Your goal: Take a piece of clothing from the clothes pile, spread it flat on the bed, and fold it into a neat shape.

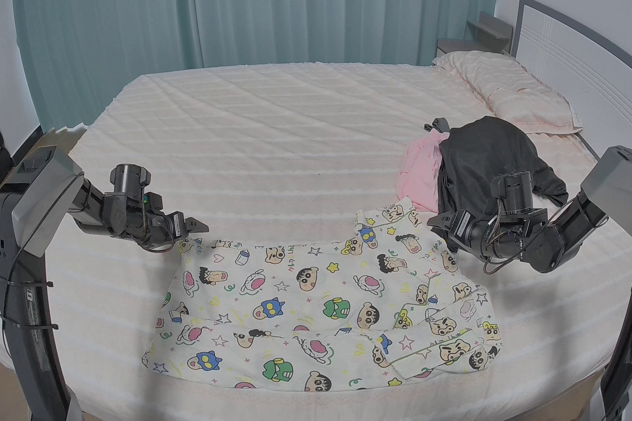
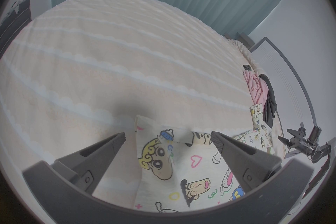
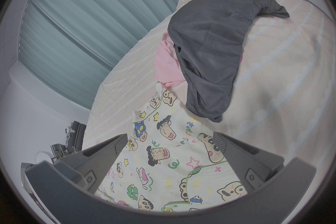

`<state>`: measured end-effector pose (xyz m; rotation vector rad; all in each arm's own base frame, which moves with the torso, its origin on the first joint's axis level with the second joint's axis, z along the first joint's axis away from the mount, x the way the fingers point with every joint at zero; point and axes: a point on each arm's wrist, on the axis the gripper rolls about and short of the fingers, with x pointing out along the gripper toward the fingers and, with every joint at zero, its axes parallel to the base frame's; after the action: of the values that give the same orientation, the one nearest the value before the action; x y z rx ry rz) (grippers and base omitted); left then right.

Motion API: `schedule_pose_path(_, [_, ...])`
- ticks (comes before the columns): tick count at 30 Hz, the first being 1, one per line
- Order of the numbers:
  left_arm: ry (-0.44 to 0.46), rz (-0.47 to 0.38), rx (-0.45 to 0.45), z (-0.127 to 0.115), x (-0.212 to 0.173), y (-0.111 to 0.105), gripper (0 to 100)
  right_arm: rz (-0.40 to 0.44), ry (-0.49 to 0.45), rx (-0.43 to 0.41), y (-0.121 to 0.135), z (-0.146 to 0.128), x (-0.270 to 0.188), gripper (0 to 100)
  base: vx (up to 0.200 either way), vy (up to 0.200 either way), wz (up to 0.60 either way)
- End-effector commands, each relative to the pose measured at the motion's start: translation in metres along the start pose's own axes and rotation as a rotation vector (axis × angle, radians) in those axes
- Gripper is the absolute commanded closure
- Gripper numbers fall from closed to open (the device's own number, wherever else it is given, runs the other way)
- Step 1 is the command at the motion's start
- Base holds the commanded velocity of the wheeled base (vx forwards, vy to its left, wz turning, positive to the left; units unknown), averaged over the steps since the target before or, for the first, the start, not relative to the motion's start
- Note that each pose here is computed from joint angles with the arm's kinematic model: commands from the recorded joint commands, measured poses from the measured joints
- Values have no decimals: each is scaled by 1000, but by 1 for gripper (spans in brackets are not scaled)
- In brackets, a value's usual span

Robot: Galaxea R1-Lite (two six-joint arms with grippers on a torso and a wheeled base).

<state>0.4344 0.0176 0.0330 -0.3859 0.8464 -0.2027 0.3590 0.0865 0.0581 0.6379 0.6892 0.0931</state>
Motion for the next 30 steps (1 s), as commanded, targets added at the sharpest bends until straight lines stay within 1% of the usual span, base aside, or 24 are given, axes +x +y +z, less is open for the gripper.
schedule_pose_path(1, [-29,-3,12,7,-11,-6,0,0,5,0,0,-1,0,0,0,0,0])
schedule_pose_path(2, [-43,3,15,10,-17,-8,0,-3,9,2,0,-3,0,0,0,0,0])
schedule_pose_path(4, [-40,19,11,10,-19,-9,0,-3,9,2,-1,-3,0,0,0,0,0])
schedule_pose_path(9, [52,33,-29,-4,-18,-2,0,-12,20,5,-4,-7,-1,0,0,0,0])
schedule_pose_path(11, [78,15,-40,-13,-16,3,0,-16,25,5,-5,-8,-1,0,0,0,0])
schedule_pose_path(12, [89,-7,-42,-16,-16,6,0,-18,27,7,-5,-9,-1,0,0,0,0])
schedule_pose_path(13, [91,-11,-41,-16,-16,6,0,-18,27,7,-5,-9,-1,0,0,0,0])
schedule_pose_path(14, [107,-56,-22,-21,-19,13,0,-20,30,7,-6,-10,-1,0,0,0,0])
schedule_pose_path(15, [119,-75,-6,-25,-20,17,0,-22,32,9,-7,-10,-1,0,0,0,0])
schedule_pose_path(17, [138,-87,25,-31,-21,22,0,-22,34,9,-7,-11,-1,0,0,0,0])
schedule_pose_path(21, [159,-104,39,-38,-23,30,0,-22,34,9,-7,-11,-1,0,0,0,0])
schedule_pose_path(23, [167,-139,34,-42,-24,34,0,-23,35,11,-7,-11,-2,0,0,0,0])
schedule_pose_path(24, [167,-139,34,-42,-24,34,0,-23,35,11,-7,-11,-2,0,0,0,0])
schedule_pose_path(25, [174,-171,38,-45,-26,37,0,-25,40,12,-8,-12,-2,0,0,0,0])
schedule_pose_path(30, [204,-180,77,-56,-22,43,0,-28,39,14,-9,-12,-2,0,0,0,0])
